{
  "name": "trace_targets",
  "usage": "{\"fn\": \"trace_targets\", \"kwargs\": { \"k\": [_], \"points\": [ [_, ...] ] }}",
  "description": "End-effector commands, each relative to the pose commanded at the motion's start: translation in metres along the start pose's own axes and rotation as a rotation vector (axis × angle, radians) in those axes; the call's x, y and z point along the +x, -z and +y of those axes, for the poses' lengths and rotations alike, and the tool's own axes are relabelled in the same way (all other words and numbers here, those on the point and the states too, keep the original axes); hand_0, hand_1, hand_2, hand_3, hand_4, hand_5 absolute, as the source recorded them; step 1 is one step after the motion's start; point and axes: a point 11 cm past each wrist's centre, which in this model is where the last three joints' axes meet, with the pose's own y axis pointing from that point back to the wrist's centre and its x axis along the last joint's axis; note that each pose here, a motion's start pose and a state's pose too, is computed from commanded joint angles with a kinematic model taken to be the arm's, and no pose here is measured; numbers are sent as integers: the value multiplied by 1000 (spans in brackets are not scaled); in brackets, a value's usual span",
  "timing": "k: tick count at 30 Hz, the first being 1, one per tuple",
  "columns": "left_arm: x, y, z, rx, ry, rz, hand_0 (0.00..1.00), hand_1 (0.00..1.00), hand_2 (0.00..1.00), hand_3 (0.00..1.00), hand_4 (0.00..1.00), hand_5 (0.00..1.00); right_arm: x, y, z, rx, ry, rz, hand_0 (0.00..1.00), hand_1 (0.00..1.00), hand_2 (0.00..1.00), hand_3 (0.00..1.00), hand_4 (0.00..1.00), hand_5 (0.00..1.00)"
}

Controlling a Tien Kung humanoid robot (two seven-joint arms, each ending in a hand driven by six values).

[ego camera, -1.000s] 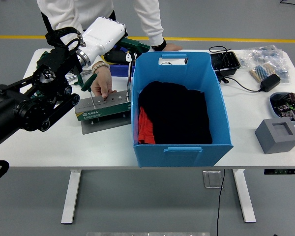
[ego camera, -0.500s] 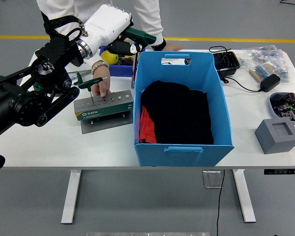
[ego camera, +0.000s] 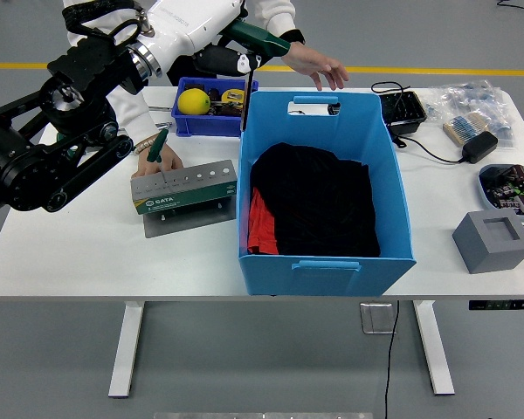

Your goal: Lift tool from toolbox,place it in box,lift tool from toolbox,place it in box

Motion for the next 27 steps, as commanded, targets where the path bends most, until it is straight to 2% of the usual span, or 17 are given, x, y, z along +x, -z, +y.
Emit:
{"fn": "trace_targets", "kwargs": {
  "k": [4,6,11,13,16,21,23,27],
  "points": [
    [13,-15,-2,-42,-46,9,269,41,57,71,562,565,0,-2,0,-3,-1,0,716,710,771,620,837,745],
    [18,-31,-2,-79,-70,31,269,41,57,71,562,565,0,-3,0,-6,-1,1,716,710,771,620,837,745],
    [14,-59,-3,-136,-79,112,269,41,57,71,564,566,0,-5,0,-11,0,4,716,709,771,620,836,744],
    [7,-69,-3,-149,-69,156,269,41,57,71,564,566,0,-6,0,-13,0,6,716,709,771,620,836,744],
    [-11,-84,-4,-156,-31,248,269,41,57,71,567,568,0,-8,0,-16,1,10,716,711,772,621,837,745],
    [-38,-105,-4,-168,43,332,269,41,58,71,569,568,0,-6,0,-12,-1,10,716,710,772,620,837,745],
    [-46,-110,-3,-177,69,344,269,41,58,71,569,568,1,-5,0,-9,-2,10,716,710,772,620,837,745],
    [-68,-119,-6,-208,180,335,269,41,58,71,570,567,3,1,0,5,-4,12,719,709,772,620,837,745]
  ]
}}
